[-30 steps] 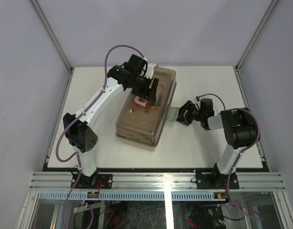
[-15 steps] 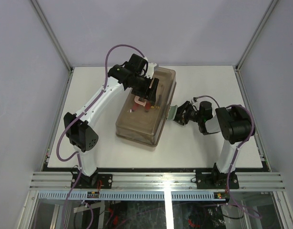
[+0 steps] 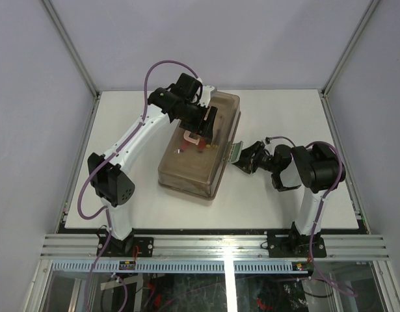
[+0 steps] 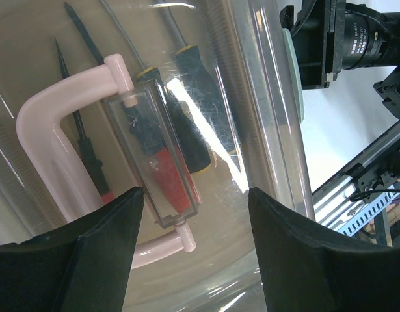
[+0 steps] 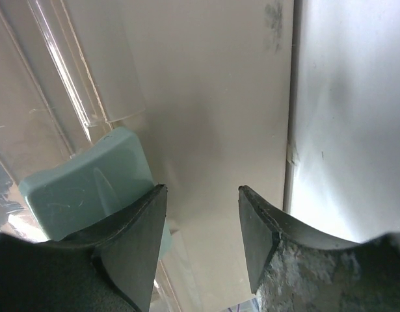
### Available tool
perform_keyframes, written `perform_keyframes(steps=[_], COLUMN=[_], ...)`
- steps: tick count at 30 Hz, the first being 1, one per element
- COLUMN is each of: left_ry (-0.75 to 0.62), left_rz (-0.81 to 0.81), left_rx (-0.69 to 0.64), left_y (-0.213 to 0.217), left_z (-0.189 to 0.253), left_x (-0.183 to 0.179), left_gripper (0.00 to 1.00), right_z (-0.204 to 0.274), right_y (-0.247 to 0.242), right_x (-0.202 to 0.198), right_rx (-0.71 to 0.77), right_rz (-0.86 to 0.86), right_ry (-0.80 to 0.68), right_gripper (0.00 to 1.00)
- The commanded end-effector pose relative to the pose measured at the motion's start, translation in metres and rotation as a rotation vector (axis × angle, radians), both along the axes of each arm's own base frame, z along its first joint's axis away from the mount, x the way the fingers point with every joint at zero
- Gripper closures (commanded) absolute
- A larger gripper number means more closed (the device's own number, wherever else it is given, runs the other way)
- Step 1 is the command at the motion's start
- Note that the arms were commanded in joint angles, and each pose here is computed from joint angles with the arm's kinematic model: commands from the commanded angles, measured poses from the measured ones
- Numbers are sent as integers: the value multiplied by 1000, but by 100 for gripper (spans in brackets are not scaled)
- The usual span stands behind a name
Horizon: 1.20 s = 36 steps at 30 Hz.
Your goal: Pack the tool kit
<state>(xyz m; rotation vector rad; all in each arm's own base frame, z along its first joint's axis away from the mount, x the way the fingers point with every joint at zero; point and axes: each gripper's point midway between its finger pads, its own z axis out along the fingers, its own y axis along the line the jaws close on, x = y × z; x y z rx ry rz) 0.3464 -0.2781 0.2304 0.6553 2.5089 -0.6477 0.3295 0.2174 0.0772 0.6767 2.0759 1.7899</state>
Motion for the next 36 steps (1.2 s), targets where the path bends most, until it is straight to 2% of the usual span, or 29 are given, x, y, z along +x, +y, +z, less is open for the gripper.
perform_keyframes(steps=[1, 6, 14, 25, 30, 33, 36], left_ry=[19, 19, 22, 12, 8, 8, 6], left_rz=[-68, -72, -78, -89, -88, -89, -87], left_rx=[-34, -31, -36, -39, -31, -31, -30], left_y=[-23, -25, -29, -33, -29, -29, -29], left_z=[-4, -5, -5, -2, -2, -2, -1], left_x=[-9, -9, -8, -10, -12, -12, -12], left_gripper=[37, 37, 37, 37, 37, 37, 37], right_z=[75, 78, 90, 83, 98, 98, 88], right_y=[11, 9, 1, -1, -15, -21, -21], right_x=[-10, -13, -16, -7, 2, 5, 3], right_rx=[99, 20, -267, -308, -417, -472, -476], right_rz=[98, 99, 152, 137, 67, 56, 76], right_ry=[-288, -291, -285, -260, -281, -269, -235], right_gripper=[44, 44, 43, 43, 43, 47, 60])
